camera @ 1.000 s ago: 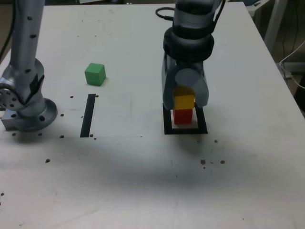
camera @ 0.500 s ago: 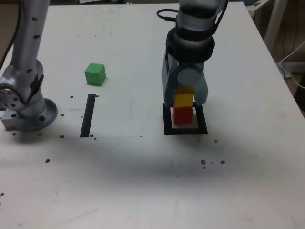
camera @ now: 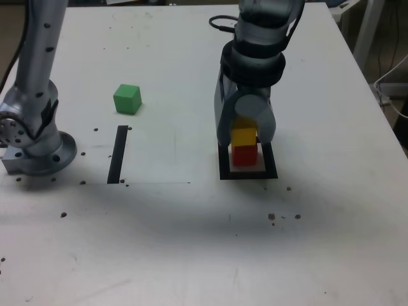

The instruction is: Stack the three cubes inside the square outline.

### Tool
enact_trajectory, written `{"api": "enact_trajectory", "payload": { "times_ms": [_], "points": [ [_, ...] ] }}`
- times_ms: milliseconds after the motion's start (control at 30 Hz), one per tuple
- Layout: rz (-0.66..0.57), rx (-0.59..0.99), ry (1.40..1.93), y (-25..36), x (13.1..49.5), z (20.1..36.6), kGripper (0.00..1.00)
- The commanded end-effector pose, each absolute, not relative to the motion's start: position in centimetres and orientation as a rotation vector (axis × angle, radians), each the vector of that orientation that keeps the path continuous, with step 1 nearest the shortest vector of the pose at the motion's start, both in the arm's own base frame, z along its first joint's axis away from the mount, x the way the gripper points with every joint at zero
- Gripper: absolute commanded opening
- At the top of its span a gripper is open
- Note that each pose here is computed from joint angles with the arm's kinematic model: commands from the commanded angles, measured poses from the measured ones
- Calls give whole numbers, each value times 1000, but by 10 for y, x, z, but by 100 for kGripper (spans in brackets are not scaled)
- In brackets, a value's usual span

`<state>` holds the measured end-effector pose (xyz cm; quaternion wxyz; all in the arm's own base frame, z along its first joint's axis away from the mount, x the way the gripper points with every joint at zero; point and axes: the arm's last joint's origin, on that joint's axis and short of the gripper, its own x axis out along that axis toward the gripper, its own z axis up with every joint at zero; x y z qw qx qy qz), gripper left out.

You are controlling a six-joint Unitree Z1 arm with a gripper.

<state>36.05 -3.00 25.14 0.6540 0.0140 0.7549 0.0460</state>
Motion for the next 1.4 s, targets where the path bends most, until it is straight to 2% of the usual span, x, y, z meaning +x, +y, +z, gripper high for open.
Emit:
{"api": "enact_trajectory", "payload": {
  "times_ms": [0, 233, 600, 667, 833, 900, 1133, 1367],
  "points": [
    [106, 31, 1720, -29, 361, 248, 34],
    [106, 30, 1732, -27, 362, 243, 45],
    [74, 18, 1703, -28, 365, 243, 57],
    [71, 19, 1702, -29, 365, 243, 64],
    [71, 25, 1718, -28, 362, 244, 92],
    [74, 28, 1726, -28, 360, 245, 99],
    [88, 40, 1721, -26, 353, 254, 99],
    [90, 56, 1675, -24, 334, 280, 99]
  ]
}}
